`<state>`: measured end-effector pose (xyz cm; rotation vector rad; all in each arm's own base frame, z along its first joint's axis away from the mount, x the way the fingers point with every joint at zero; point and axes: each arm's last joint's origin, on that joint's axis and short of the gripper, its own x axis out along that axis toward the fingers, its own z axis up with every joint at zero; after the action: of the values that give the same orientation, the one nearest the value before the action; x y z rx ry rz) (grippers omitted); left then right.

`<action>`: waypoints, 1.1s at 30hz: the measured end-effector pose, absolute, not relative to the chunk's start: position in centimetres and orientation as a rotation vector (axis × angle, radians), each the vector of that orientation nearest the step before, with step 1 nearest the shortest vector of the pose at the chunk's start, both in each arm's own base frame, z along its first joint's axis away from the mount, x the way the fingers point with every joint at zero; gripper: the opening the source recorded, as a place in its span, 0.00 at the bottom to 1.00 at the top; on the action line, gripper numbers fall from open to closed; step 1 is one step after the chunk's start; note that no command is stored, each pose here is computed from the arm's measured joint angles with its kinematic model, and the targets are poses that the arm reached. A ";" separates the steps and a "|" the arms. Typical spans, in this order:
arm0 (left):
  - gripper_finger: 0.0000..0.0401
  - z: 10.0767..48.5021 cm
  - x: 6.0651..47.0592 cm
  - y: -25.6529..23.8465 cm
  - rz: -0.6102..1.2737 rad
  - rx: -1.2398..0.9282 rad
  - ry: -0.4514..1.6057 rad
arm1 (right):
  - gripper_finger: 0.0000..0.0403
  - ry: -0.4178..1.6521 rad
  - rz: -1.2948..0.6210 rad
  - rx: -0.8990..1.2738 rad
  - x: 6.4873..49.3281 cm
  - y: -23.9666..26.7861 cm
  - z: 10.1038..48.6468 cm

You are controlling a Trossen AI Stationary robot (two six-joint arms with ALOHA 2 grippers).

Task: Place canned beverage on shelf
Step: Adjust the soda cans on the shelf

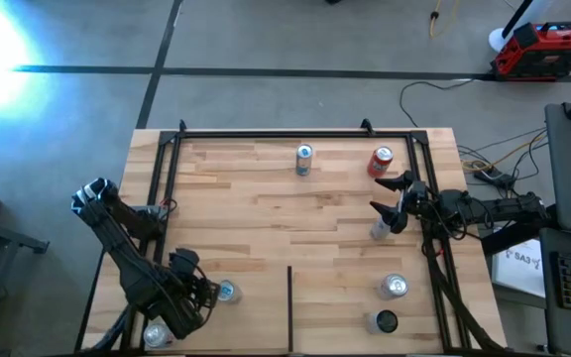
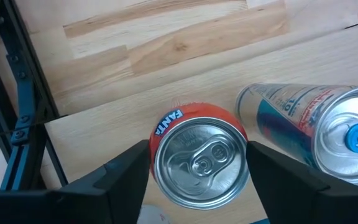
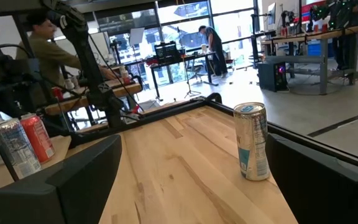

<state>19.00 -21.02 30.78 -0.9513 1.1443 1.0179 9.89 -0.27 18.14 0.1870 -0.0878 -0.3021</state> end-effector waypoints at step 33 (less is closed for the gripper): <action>0.85 31.1 18.8 -20.8 0.989 -0.937 1.157 | 0.95 -0.088 -0.302 0.187 9.9 -0.3 18.1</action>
<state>18.76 -20.83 31.09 -0.9369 1.1572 0.9893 9.89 -0.27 18.14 0.1872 -0.0878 -0.3017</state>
